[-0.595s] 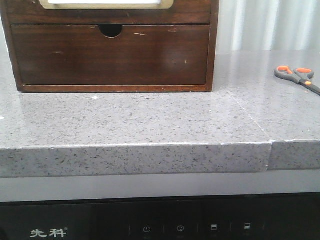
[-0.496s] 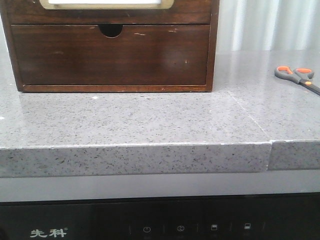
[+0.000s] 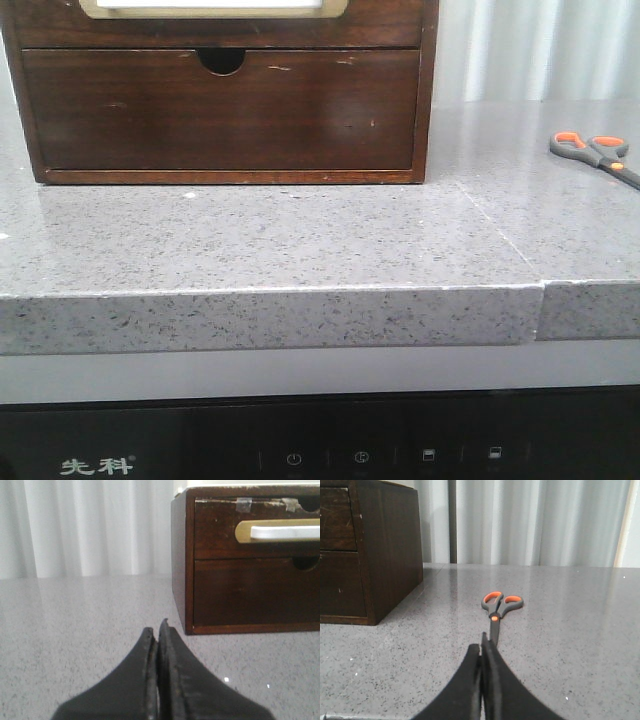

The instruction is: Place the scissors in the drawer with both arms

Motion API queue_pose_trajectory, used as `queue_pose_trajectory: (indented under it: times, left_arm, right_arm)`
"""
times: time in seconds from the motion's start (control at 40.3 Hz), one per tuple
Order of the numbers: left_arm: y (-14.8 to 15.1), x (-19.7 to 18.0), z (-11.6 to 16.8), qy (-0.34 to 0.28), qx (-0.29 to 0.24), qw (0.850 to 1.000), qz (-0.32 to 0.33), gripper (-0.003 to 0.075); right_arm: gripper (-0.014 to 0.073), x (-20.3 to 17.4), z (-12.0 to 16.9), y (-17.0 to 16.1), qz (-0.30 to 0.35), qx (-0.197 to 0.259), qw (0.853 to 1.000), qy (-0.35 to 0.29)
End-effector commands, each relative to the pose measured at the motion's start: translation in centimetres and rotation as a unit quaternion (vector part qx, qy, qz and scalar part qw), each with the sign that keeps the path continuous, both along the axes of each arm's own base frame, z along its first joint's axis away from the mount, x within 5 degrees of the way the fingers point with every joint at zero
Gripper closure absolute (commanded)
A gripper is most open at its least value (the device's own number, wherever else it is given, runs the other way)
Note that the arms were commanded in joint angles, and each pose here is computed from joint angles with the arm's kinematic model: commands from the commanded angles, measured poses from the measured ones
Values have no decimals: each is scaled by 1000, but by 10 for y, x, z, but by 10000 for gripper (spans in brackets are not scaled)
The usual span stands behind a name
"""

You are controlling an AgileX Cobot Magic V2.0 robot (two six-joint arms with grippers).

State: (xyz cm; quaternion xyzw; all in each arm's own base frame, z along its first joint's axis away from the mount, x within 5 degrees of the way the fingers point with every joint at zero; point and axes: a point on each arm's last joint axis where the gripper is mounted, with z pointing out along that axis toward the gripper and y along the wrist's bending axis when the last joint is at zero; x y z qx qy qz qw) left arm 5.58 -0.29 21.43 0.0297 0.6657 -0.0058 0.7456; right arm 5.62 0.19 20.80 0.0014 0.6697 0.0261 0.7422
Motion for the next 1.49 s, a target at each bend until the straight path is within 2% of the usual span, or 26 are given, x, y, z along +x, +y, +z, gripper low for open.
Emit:
queue_pose_trajectory:
  times: [0.0, 0.198, 0.372, 0.546, 0.719, 0.818, 1.091, 1.215, 1.389, 1.463]
  left_arm:
    - [1, -3, 8, -77, -11, 997, 5, 741]
    - [2, -14, 49, -132, -14, 991, 4, 741]
    - [1, -30, 102, -124, -12, 992, -3, 741]
    - [1, -37, 150, -93, -8, 996, -9, 741]
    - [-1, -30, 183, -43, -4, 999, -13, 741]
    - [-2, -19, 188, -11, -2, 1000, -14, 741]
    - [-5, 14, 171, 97, -9, 995, -23, 741]
    - [-7, 25, 163, 121, -24, 992, -31, 741]
    - [-9, 35, 154, 156, -32, 987, -36, 740]
    - [-9, 38, 153, 162, -38, 985, -38, 734]
  right_arm:
    - [662, -3, 12, 0, -3, -5, 998, -63]
    - [662, -14, 52, -1, -3, -4, 995, -101]
    - [662, -29, 101, -1, -5, -3, 994, -111]
    - [662, -28, 142, -2, -7, -4, 998, -68]
    - [662, -9, 168, -1, -8, -6, 1000, 4]
    - [662, 6, 170, -1, -8, -7, 999, 48]
    - [662, 41, 150, 0, -8, -12, 986, 167]
    - [662, 53, 143, -1, -11, -18, 980, 200]
    - [658, 66, 132, -3, -20, -59, 966, 250]
    - [623, 70, 129, -3, -19, -59, 963, 261]
